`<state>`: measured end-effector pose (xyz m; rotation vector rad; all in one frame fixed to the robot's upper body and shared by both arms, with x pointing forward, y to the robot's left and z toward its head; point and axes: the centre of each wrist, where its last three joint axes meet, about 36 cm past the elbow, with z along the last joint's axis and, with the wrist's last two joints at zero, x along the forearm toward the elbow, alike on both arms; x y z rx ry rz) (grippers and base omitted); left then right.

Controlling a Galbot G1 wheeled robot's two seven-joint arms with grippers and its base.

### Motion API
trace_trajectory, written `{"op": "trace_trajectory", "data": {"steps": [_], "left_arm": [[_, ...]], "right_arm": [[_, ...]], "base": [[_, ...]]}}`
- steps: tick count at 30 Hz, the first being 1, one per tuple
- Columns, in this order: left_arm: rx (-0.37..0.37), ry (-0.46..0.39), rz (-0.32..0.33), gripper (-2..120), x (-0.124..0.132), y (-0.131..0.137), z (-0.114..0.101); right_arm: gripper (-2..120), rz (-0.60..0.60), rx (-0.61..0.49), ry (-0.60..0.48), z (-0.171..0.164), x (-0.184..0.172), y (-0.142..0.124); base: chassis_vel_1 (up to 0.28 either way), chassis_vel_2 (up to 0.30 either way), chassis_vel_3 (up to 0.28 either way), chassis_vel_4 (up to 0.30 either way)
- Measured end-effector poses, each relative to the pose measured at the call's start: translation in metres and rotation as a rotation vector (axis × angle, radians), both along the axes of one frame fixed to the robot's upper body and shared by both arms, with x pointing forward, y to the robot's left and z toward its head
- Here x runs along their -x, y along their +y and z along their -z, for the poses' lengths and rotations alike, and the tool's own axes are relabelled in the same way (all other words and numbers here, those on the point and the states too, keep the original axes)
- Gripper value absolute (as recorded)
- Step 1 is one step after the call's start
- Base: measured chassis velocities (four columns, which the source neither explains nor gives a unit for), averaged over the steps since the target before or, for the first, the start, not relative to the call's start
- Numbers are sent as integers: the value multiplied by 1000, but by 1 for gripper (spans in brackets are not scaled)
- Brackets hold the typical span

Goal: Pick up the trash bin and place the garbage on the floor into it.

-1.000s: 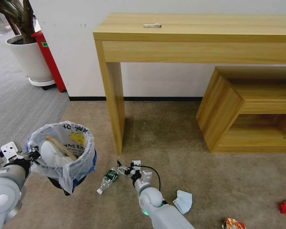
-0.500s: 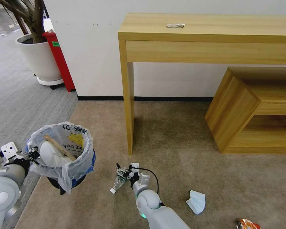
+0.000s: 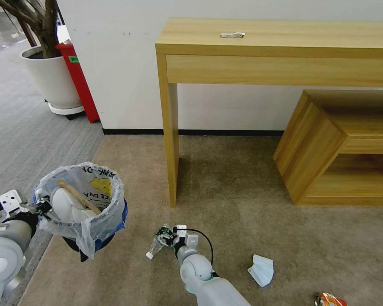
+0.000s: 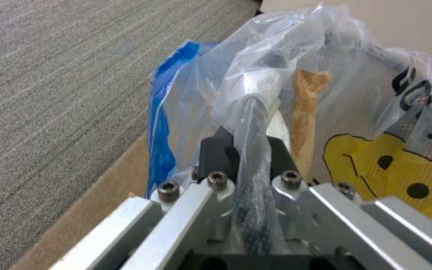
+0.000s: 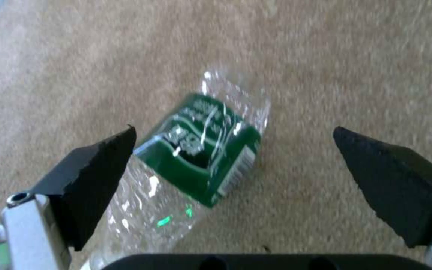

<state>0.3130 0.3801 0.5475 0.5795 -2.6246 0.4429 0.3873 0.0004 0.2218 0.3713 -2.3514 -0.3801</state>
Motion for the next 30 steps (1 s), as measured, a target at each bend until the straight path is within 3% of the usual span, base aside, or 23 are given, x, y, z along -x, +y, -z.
{"op": "trace_trajectory", "data": {"steps": [24, 30], "left_arm": [[-12, -14, 8, 2, 8, -8, -5], [-11, -14, 9, 2, 7, -10, -4]], "right_arm": [[100, -175, -106, 4, 31, 10, -6], [83, -197, -121, 0, 41, 5, -13]], "base": [[0, 0, 0, 0], [0, 0, 0, 0]]}}
